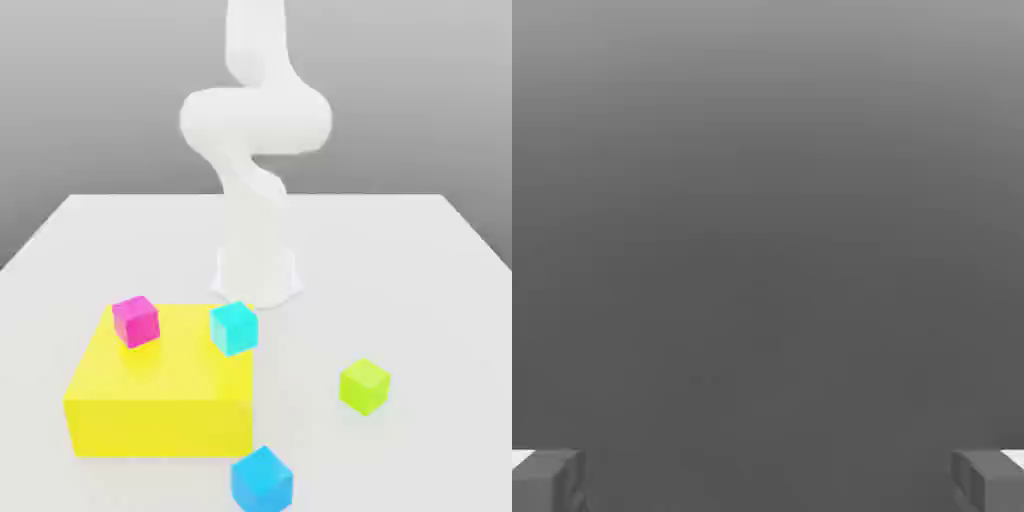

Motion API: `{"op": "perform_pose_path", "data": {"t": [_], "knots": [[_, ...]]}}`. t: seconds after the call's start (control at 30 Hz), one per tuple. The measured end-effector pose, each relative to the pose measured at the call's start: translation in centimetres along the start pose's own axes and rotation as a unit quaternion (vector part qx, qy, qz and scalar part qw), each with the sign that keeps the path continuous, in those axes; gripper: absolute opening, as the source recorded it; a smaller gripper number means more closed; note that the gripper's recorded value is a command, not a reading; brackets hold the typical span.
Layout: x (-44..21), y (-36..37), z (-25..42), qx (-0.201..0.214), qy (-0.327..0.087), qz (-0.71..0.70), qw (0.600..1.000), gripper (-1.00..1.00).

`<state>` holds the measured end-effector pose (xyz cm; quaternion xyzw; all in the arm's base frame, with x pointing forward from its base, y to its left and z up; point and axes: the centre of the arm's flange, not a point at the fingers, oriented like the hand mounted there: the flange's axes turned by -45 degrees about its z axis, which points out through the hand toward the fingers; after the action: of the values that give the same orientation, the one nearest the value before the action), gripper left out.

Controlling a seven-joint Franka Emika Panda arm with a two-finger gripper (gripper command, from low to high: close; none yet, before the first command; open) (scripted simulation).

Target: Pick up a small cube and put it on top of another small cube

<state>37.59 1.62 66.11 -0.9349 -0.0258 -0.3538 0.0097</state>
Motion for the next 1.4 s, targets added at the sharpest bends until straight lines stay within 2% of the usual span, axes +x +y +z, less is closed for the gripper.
{"op": "perform_pose_path", "data": {"t": [0.13, 0.3, 0.47, 0.63, 0.87, 0.9, 1.13, 1.4], "knots": [[-3.6, -3.5, 10.0, 0.033, -0.072, -0.055, 0.995, 0.00], [-11.2, -8.2, 20.0, 0.067, -0.158, -0.128, 0.977, 0.00], [-22.1, -12.4, 27.3, 0.094, -0.246, -0.211, 0.941, 0.00], [-34.3, -14.3, 31.3, 0.111, -0.327, -0.292, 0.892, 0.00], [-39.2, -14.6, 35.6, 0.115, -0.335, -0.302, 0.885, 0.00], [-39.6, -14.5, 35.9, 0.115, -0.335, -0.302, 0.885, -1.00], [-39.5, -14.5, 35.8, 0.114, -0.335, -0.302, 0.885, -1.00], [-35.4, -14.9, 31.4, 0.118, -0.332, -0.314, 0.882, -1.00]]}}
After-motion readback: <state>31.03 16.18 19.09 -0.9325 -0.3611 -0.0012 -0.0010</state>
